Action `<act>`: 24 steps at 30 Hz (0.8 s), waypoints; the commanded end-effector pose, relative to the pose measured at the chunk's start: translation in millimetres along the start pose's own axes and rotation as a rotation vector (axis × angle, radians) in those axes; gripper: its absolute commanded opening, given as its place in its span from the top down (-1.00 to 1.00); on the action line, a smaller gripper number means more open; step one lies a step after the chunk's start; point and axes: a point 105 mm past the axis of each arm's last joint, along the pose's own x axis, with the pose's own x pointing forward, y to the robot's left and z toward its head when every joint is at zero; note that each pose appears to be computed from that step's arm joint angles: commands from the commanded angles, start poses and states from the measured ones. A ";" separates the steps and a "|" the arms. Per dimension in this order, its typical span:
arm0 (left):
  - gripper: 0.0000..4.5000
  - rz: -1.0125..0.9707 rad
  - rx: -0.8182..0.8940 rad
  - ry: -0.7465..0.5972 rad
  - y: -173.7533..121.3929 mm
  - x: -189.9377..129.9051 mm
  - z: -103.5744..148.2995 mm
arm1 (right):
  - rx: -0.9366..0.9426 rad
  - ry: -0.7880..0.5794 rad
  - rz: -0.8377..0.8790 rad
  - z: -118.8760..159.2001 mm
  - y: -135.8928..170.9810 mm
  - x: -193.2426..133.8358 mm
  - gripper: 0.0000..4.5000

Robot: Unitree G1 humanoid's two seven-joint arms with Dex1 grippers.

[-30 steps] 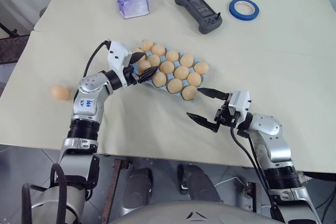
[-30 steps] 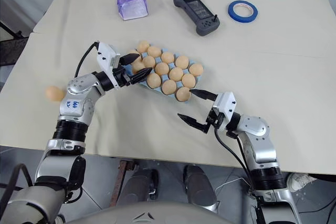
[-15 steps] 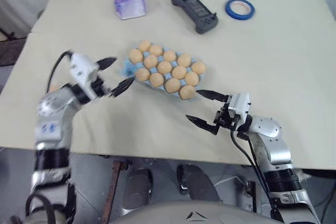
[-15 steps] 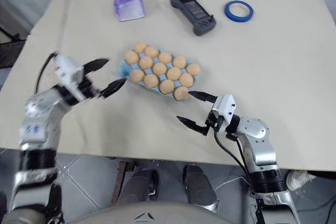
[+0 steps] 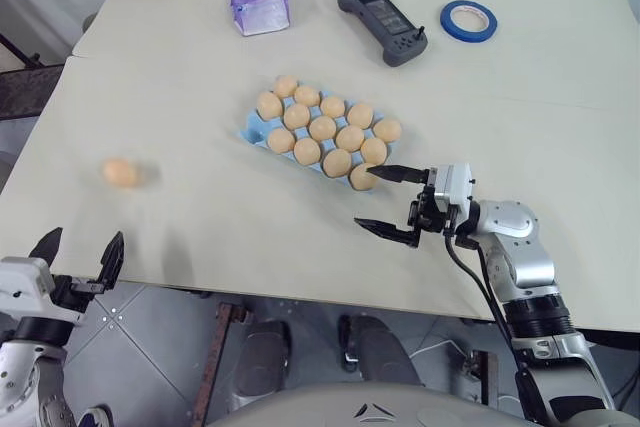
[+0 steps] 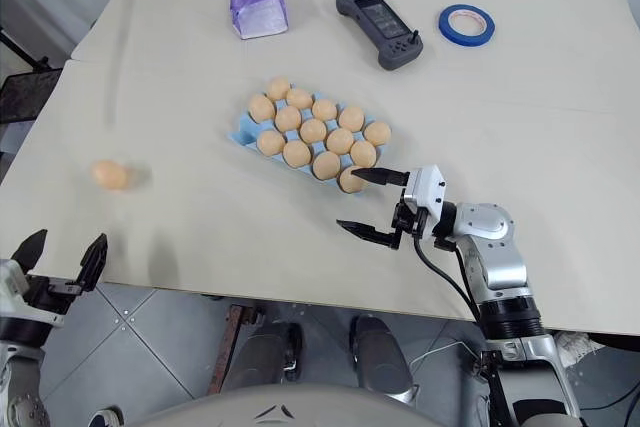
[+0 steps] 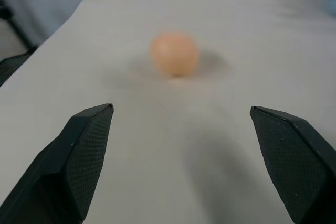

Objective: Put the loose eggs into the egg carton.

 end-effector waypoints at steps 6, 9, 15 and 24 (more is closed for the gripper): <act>-0.98 0.082 -0.038 -0.059 13.7 38.4 19.5 | -0.021 -0.030 0.015 2.5 -2.0 -0.2 -1.00; -0.98 0.105 -0.053 -0.033 22.0 58.3 17.8 | -0.026 -0.029 0.006 2.2 -2.9 -0.4 -1.00; -0.98 0.066 -0.077 0.032 16.3 95.2 7.4 | -0.028 -0.034 -0.014 1.8 -2.1 -1.0 -1.00; -0.98 0.010 -0.077 0.067 8.5 126.6 2.7 | -0.022 -0.041 -0.044 1.0 4.2 -2.7 -1.00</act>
